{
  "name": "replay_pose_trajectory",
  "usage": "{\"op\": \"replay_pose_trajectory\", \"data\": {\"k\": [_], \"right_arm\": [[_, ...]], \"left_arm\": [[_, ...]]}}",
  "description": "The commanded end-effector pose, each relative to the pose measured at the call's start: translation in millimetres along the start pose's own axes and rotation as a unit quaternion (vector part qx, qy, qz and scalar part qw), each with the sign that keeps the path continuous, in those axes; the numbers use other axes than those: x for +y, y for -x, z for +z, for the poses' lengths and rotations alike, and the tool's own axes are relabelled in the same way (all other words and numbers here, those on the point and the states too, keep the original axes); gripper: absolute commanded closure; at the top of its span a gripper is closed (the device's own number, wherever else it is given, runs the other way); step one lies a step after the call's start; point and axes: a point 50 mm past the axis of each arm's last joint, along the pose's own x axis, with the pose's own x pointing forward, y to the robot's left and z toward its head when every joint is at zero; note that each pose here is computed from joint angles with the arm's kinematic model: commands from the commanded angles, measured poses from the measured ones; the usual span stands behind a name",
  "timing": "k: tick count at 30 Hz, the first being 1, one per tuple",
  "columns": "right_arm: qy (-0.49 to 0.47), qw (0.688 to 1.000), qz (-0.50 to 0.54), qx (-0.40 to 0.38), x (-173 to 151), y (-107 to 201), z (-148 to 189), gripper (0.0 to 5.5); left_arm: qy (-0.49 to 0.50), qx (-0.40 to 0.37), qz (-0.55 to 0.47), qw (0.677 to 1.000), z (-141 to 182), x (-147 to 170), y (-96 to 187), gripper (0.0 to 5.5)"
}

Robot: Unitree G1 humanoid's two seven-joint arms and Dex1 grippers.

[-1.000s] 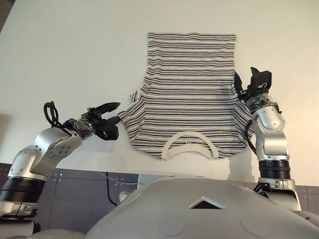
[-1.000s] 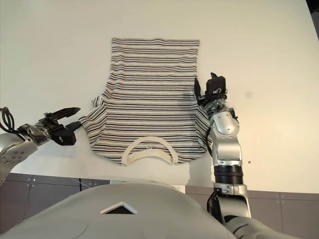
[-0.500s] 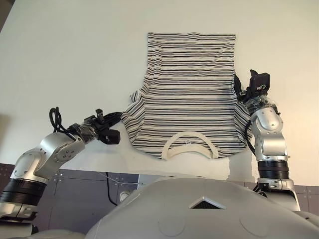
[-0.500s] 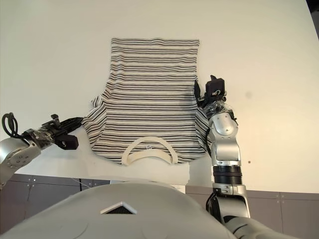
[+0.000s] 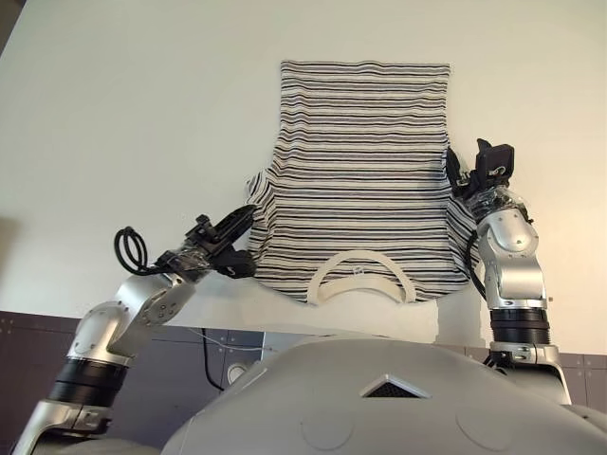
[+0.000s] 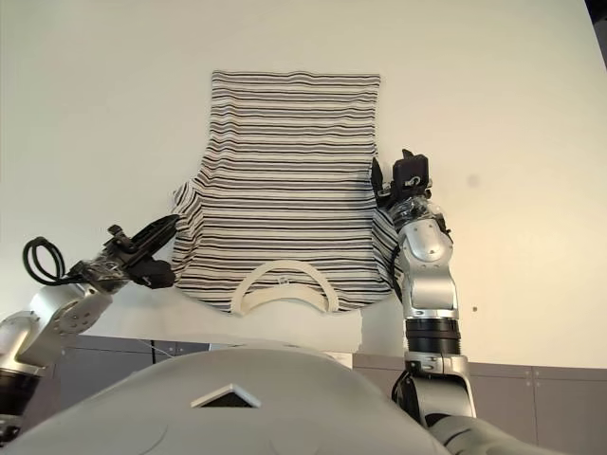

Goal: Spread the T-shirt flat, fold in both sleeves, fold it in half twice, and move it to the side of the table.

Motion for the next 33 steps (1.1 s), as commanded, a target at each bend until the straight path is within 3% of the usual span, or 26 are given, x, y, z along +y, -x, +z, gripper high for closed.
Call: {"op": "replay_pose_trajectory", "data": {"k": [1,12,17,25,28,33], "right_arm": [[0.006,1.0,0.008,0.002,-5,-3,2,2.82],[0.018,1.0,0.02,0.012,-13,-8,1,2.82],[0.025,0.999,0.021,0.013,-19,-12,2,2.82],[0.039,0.999,0.025,0.02,-27,-13,1,2.82],[0.072,0.997,0.015,0.015,-46,-7,6,2.82],[0.332,0.942,0.002,-0.052,-108,33,54,2.82]], "left_arm": [[0.003,-0.024,0.035,0.999,15,11,-16,5.39],[0.096,-0.083,-0.09,0.988,34,-17,-19,5.39],[0.148,-0.062,-0.142,0.977,31,-37,-21,5.39],[0.227,-0.039,-0.137,0.963,34,-48,-20,3.87],[0.268,-0.021,-0.1,0.958,31,-43,-12,3.24],[0.284,0.04,0.049,0.957,28,-20,8,2.39]]}}
